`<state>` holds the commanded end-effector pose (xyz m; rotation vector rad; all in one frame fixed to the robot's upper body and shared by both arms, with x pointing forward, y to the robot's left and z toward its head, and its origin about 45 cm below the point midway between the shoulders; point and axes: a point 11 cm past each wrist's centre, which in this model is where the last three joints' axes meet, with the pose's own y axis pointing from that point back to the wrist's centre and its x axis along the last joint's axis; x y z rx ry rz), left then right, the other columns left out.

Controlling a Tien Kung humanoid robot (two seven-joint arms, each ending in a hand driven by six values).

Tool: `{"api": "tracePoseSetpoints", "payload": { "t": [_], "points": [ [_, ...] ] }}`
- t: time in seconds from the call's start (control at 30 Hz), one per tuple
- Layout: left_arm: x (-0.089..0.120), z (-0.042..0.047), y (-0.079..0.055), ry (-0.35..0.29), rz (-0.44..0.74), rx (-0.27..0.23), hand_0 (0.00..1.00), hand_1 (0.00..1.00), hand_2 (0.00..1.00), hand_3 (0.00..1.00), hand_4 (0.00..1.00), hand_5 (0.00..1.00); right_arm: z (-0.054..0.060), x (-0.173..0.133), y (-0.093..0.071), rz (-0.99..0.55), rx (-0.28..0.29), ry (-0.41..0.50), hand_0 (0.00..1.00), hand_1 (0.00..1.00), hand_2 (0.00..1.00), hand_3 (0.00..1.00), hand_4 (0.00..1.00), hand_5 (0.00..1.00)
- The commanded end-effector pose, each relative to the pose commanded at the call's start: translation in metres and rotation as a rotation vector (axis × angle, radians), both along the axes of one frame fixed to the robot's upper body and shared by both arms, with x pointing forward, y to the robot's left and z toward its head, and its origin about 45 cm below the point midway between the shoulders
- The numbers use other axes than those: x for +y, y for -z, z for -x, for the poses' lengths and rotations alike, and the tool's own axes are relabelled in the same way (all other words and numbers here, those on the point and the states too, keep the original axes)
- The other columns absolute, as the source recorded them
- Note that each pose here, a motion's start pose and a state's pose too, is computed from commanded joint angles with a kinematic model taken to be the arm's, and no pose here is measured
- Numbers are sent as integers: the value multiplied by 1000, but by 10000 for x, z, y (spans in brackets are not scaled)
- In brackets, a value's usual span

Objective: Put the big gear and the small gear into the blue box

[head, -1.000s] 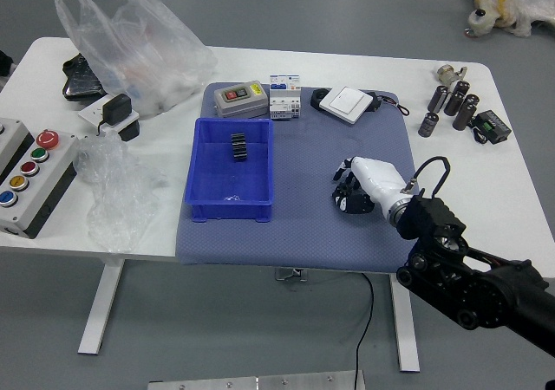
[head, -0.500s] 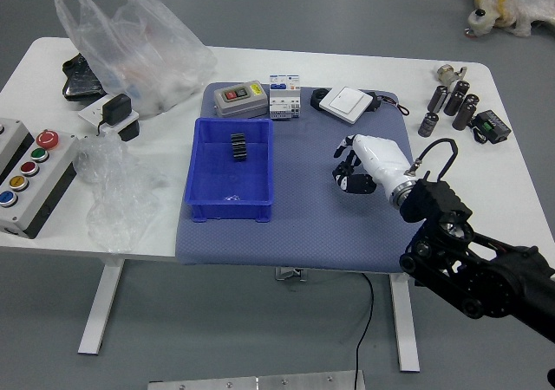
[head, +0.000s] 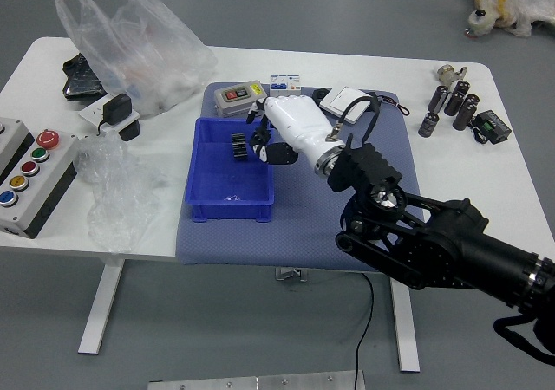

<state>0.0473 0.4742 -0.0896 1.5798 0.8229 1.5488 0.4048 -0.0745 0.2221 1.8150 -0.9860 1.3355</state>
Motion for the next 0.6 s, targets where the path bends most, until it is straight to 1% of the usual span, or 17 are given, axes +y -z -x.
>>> {"api": "tracePoseSetpoints", "payload": {
  "t": [0.1,0.13,0.3,0.33,0.43,0.5,0.53,0.6],
  "points": [
    [10,0,-5,0,-2,2,619,473,503,660,705,294,46,132,85,67,4,-51,381,532,496,592,636,14],
    [13,1,-6,1,-3,3,619,474,503,660,705,299,58,159,111,82,7,-61,384,550,536,610,634,7],
    [17,4,-8,1,-4,6,619,474,503,660,705,299,120,239,221,121,29,-89,384,550,536,610,634,7],
    [16,2,-7,2,-4,6,619,473,502,659,706,302,130,245,245,127,36,-91,400,626,762,712,461,113],
    [8,-11,-5,3,-2,4,619,473,502,659,706,302,160,245,333,153,64,-92,400,626,762,712,461,113],
    [5,-15,-4,4,-2,3,619,473,502,659,706,302,166,235,360,170,73,-89,400,626,762,712,461,113],
    [4,-15,-4,4,-1,3,619,474,503,659,705,302,165,231,362,173,74,-88,420,673,851,832,499,108],
    [5,-13,-4,3,-1,3,619,474,503,659,705,302,156,215,358,172,73,-83,420,673,851,832,499,108]
  ]
}}
